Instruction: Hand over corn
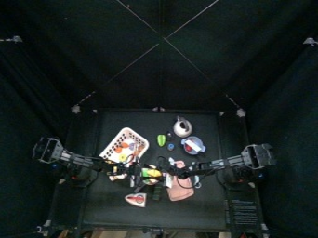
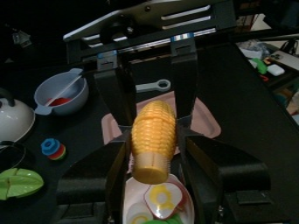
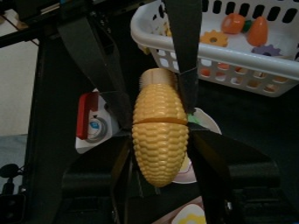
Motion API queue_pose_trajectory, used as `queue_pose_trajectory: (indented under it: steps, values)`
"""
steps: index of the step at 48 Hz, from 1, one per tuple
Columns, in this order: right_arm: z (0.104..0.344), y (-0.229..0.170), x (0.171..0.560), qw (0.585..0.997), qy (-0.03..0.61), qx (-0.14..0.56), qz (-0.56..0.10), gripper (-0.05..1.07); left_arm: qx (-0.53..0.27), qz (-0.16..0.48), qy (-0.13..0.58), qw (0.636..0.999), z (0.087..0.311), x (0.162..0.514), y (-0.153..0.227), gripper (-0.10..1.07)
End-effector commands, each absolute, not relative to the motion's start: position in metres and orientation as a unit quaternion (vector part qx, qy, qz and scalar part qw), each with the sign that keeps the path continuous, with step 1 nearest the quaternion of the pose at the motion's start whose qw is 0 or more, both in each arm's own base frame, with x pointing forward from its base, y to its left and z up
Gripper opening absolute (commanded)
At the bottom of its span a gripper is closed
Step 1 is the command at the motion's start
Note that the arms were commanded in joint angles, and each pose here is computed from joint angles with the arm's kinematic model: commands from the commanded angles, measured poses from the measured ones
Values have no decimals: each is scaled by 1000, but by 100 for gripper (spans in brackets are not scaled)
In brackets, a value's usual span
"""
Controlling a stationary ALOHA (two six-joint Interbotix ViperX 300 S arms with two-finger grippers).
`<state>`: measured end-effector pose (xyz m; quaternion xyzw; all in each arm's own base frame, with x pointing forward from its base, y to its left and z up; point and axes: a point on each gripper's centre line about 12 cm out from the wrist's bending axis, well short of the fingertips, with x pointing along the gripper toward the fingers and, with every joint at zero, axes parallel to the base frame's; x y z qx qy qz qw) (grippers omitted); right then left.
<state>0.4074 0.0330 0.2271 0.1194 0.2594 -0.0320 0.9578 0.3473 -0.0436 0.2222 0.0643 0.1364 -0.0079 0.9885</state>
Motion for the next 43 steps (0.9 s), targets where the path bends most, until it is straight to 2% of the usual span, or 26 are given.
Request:
queue_pose_trajectory:
  steps: [1,14,31,43]
  values:
    - [236,31,407,960,248,126,-32,60,63,-6,122,991,231,351,-44,82]
    - [230,31,401,955,257,147,-39,59,63,2,106,992,235,351,-42,94]
    - [226,31,392,948,265,173,-46,59,62,6,102,993,235,350,-41,94]
    - [223,40,388,930,271,243,-55,59,39,21,107,993,233,345,-37,94]
